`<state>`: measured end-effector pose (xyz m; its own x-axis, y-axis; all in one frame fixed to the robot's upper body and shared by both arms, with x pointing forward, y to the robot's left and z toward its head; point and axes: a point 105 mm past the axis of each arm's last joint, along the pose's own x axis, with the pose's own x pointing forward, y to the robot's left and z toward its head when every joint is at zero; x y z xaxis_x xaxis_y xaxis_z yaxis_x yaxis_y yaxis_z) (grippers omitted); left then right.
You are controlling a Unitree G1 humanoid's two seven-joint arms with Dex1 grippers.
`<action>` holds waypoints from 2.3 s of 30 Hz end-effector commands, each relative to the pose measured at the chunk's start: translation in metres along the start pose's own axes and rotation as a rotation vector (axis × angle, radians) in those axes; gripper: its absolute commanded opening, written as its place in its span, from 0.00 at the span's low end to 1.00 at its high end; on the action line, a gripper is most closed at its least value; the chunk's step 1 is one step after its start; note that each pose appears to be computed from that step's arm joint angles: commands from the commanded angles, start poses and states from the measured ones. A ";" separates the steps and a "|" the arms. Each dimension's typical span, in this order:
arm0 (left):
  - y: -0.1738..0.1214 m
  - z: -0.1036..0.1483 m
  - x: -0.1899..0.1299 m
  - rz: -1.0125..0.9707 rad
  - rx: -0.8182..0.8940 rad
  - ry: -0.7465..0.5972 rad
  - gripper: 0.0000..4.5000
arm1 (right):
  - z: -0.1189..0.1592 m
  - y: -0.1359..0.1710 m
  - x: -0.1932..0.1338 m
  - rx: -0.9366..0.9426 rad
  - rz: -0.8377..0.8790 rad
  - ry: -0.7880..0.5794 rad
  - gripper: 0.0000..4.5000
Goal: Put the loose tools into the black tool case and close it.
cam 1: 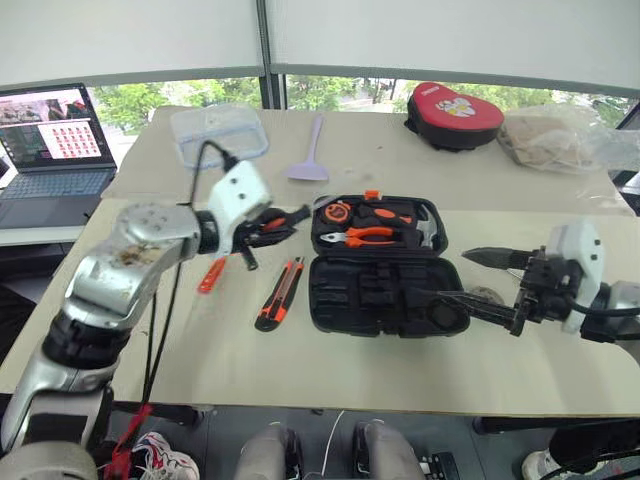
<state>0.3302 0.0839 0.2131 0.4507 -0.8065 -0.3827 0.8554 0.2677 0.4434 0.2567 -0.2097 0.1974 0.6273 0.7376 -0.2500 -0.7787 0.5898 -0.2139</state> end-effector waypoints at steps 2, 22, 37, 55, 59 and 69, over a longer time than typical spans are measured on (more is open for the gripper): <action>-0.012 -0.010 0.050 -0.191 0.139 0.085 0.20 | 0.006 -0.003 -0.008 -0.048 -0.064 -0.030 1.00; -0.008 -0.022 0.097 -0.266 0.213 0.108 0.20 | 0.004 -0.003 -0.016 -0.047 -0.136 -0.031 1.00; -0.005 -0.022 0.104 -0.244 0.183 0.127 0.42 | 0.008 0.000 -0.010 -0.053 -0.116 -0.041 1.00; -0.009 -0.019 0.114 -0.248 0.165 0.102 0.30 | 0.003 0.000 -0.013 -0.030 -0.127 -0.036 1.00; -0.010 -0.021 0.118 -0.251 0.149 0.101 0.01 | 0.000 0.002 -0.014 -0.021 -0.128 -0.030 1.00; -0.023 -0.048 0.126 -0.294 0.240 0.212 0.01 | -0.004 0.001 -0.015 -0.007 -0.141 -0.027 1.00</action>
<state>0.3825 -0.0030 0.1351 0.2784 -0.7413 -0.6107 0.8729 -0.0699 0.4828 0.2476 -0.2199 0.1851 0.7110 0.6623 -0.2363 -0.7029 0.6788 -0.2126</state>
